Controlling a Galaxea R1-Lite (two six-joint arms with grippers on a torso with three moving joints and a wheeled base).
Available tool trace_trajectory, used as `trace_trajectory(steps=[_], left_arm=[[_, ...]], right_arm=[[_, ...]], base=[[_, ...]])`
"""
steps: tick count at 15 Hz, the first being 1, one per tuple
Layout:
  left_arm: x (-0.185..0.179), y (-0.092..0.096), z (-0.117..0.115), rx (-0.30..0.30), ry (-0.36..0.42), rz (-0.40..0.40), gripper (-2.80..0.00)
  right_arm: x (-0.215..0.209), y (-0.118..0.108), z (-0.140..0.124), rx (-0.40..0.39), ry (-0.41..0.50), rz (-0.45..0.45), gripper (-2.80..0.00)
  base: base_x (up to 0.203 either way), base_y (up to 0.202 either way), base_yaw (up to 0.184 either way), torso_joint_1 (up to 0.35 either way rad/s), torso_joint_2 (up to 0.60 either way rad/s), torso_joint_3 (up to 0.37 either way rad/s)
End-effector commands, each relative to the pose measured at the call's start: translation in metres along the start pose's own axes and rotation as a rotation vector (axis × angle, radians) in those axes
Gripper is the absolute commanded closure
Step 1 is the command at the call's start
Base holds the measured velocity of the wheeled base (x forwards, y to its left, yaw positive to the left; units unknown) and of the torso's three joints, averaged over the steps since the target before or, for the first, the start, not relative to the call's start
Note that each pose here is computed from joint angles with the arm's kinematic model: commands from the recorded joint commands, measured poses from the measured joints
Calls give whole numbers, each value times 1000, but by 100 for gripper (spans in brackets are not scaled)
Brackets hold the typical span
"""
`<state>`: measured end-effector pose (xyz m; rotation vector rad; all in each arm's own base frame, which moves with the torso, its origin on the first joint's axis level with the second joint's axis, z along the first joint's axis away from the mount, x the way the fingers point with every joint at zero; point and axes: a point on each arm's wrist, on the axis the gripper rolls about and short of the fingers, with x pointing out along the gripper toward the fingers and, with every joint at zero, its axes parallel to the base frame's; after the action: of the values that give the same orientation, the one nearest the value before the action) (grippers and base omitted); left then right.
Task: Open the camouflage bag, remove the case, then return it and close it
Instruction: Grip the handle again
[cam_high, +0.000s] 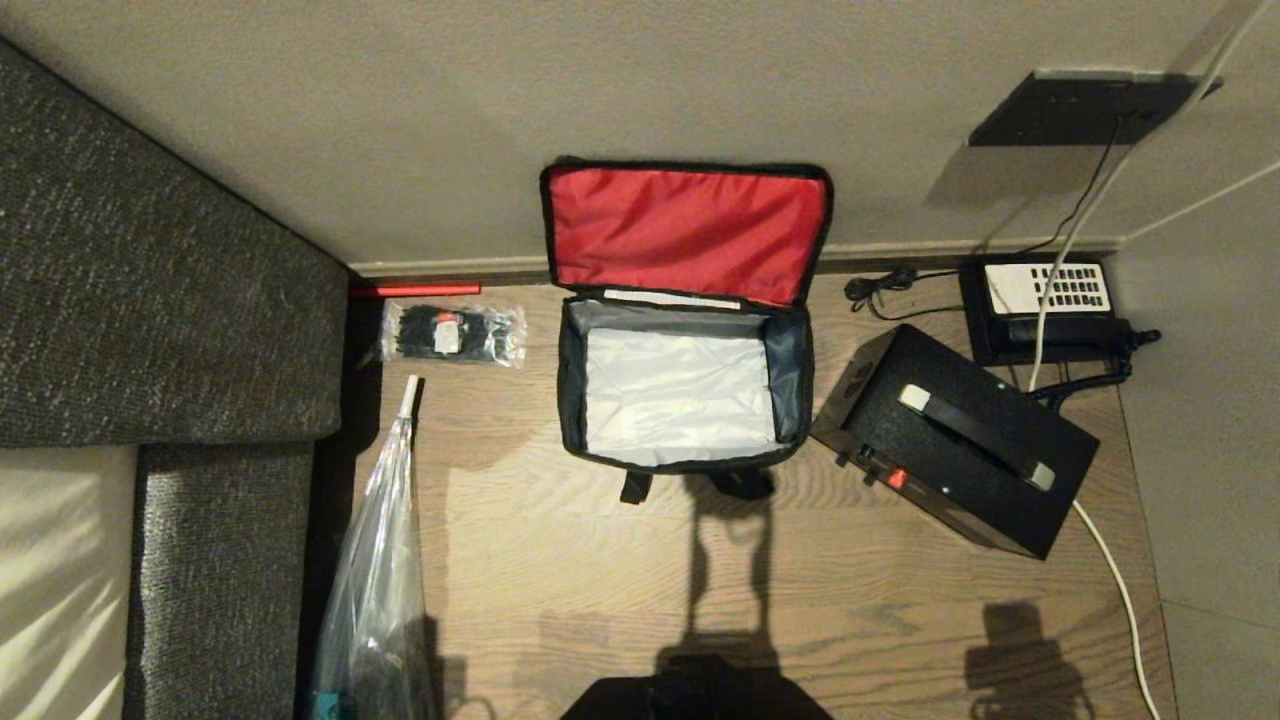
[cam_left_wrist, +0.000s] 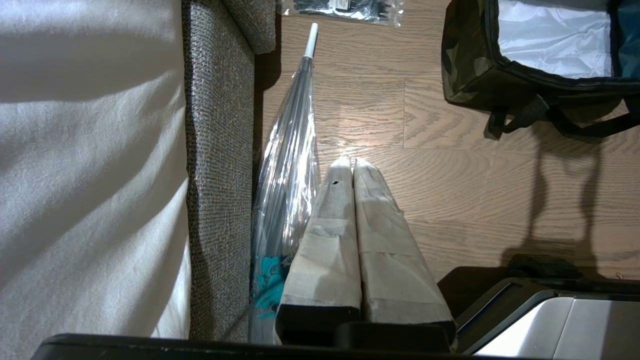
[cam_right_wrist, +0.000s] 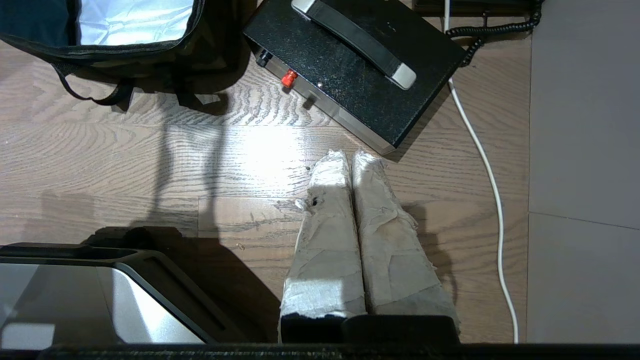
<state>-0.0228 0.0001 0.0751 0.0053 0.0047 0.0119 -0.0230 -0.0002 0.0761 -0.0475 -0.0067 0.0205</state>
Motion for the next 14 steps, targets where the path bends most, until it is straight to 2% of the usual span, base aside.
trace_trajectory(steps=[1,4,6,9,12,13,14], left_arm=[[0,0,-1,-1,1,0,0],[0,0,-1,-1,0,0,0],[0,0,-1,1,1,-1,0],[0,0,-1,-1,0,0,0],[0,0,-1,0,0,0,0],[0,0,-1,-2,0,0,0],[0,0,-1,2,0,0,0]], right_arm=[[0,0,0,0,0,1,0],[-1,0,1,0,17,1,0],[-10,-1,21,4,-26,-3,0],[-35,-3,56,7,-14,-3,0],[-60,-1,53,13,222,52,0],[-65,-1,53,18,250,79,0],[-67,-1,58,17,232,87,0]], base=[[0,0,0,0,0,0],[0,0,0,0,0,0],[0,0,0,0,0,0],[0,0,0,0,0,0],[0,0,0,0,0,0],[0,0,0,0,0,0],[0,0,0,0,0,0]])
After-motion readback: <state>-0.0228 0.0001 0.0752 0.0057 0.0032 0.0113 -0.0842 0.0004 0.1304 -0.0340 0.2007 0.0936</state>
